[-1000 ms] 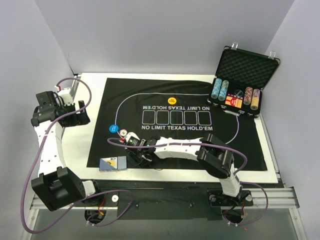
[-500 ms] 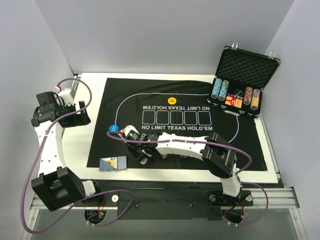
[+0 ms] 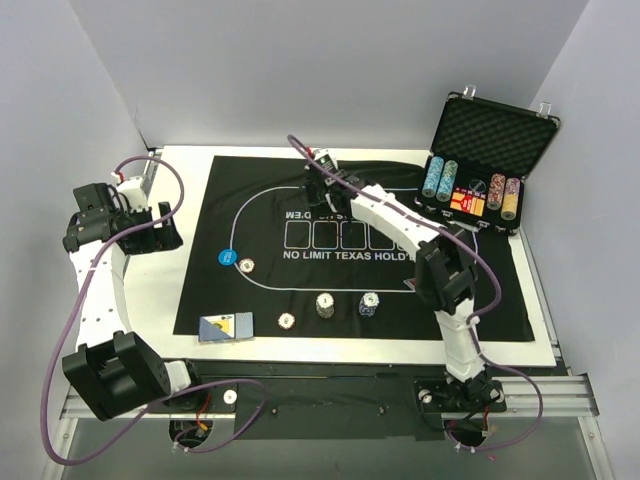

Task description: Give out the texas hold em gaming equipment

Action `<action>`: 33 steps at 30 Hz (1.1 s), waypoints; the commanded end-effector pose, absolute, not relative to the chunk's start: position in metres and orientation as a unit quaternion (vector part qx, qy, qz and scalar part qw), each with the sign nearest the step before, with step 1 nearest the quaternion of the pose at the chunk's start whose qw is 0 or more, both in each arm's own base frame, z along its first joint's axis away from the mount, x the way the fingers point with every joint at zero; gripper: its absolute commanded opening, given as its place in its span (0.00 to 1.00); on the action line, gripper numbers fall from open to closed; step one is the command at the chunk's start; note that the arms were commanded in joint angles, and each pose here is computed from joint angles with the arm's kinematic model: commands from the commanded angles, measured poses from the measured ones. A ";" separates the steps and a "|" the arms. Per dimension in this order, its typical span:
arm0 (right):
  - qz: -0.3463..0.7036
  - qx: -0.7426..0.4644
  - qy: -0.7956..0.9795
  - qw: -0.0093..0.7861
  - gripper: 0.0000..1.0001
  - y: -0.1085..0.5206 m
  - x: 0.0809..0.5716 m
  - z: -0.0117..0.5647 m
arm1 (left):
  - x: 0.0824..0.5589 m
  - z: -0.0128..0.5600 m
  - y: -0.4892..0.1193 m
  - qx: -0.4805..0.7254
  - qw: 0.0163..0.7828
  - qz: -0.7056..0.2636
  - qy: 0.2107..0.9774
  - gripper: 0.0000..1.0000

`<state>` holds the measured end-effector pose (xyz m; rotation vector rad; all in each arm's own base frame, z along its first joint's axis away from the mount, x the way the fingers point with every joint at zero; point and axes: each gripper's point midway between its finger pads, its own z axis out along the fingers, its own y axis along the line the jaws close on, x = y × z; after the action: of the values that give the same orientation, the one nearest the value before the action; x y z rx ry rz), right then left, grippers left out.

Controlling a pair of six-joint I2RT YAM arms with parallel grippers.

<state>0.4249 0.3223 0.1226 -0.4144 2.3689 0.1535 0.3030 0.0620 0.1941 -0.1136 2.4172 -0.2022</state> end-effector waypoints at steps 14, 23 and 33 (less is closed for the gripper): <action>0.041 -0.076 0.948 0.308 0.31 0.296 0.497 0.057 | 0.328 0.205 0.065 -0.036 0.369 -0.095 0.924 0.96; 0.050 -0.073 0.952 0.294 0.42 0.298 0.505 0.039 | 0.330 0.209 0.065 -0.033 0.375 -0.095 0.921 0.96; 0.034 -0.070 0.954 0.291 0.65 0.288 0.499 0.041 | 0.326 0.215 0.063 -0.035 0.381 -0.096 0.919 0.96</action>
<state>0.5020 0.2930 0.0235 -0.2034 2.5551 0.1142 0.3160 0.0621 0.1872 -0.1164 2.4372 -0.2506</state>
